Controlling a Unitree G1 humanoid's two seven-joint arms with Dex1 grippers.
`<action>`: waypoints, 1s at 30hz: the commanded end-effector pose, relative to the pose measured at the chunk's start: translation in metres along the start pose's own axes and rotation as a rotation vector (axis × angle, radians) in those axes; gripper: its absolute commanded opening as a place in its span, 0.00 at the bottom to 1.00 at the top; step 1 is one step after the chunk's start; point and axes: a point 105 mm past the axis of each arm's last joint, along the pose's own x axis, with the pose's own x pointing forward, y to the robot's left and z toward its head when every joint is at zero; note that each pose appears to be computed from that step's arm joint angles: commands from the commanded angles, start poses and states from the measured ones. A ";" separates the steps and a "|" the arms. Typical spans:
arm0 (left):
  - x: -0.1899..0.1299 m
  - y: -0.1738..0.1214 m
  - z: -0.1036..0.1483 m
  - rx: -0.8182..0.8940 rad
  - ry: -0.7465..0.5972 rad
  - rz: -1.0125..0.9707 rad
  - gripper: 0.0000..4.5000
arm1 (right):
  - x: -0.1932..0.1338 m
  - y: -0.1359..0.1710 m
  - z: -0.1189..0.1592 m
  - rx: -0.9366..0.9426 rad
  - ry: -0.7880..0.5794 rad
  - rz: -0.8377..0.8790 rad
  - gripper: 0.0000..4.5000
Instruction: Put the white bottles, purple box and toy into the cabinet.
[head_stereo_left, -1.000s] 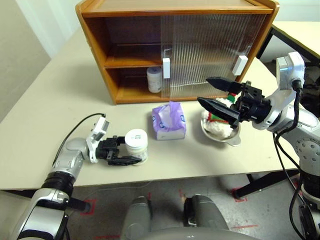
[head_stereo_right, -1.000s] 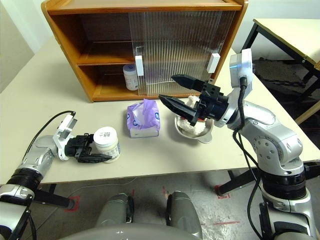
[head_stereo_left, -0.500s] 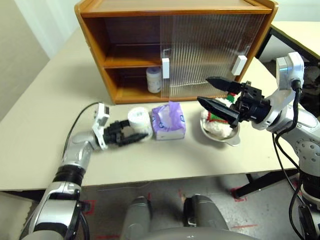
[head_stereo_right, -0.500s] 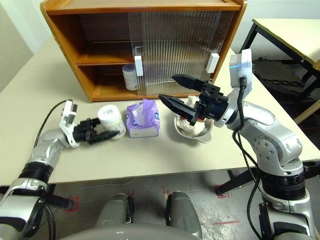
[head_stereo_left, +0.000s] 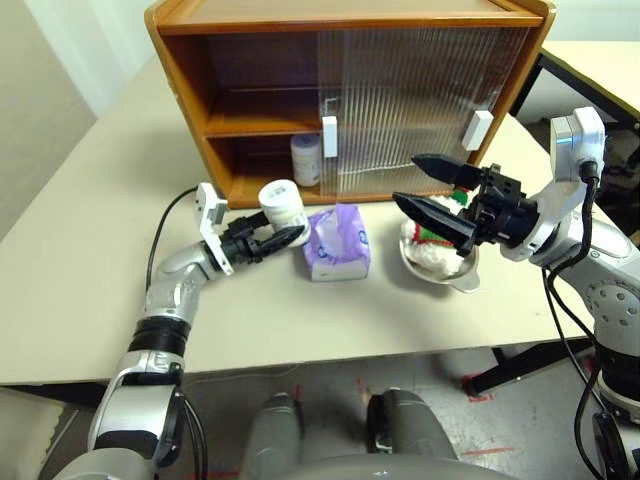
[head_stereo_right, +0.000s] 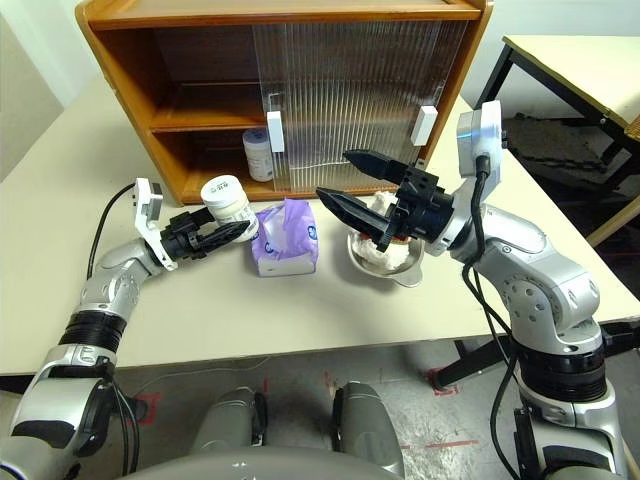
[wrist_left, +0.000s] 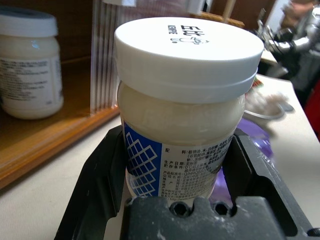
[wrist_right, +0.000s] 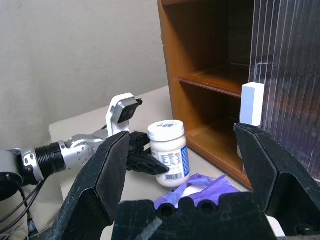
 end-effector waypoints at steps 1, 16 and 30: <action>0.005 0.011 0.004 0.041 -0.003 0.086 0.68 | 0.000 0.004 0.004 -0.017 -0.018 0.003 1.00; 0.016 0.037 -0.004 0.062 -0.048 0.383 0.68 | 0.000 0.005 0.001 -0.018 -0.029 0.000 1.00; 0.016 0.059 -0.001 0.111 -0.066 0.617 0.68 | 0.001 0.006 -0.002 -0.008 -0.030 0.009 1.00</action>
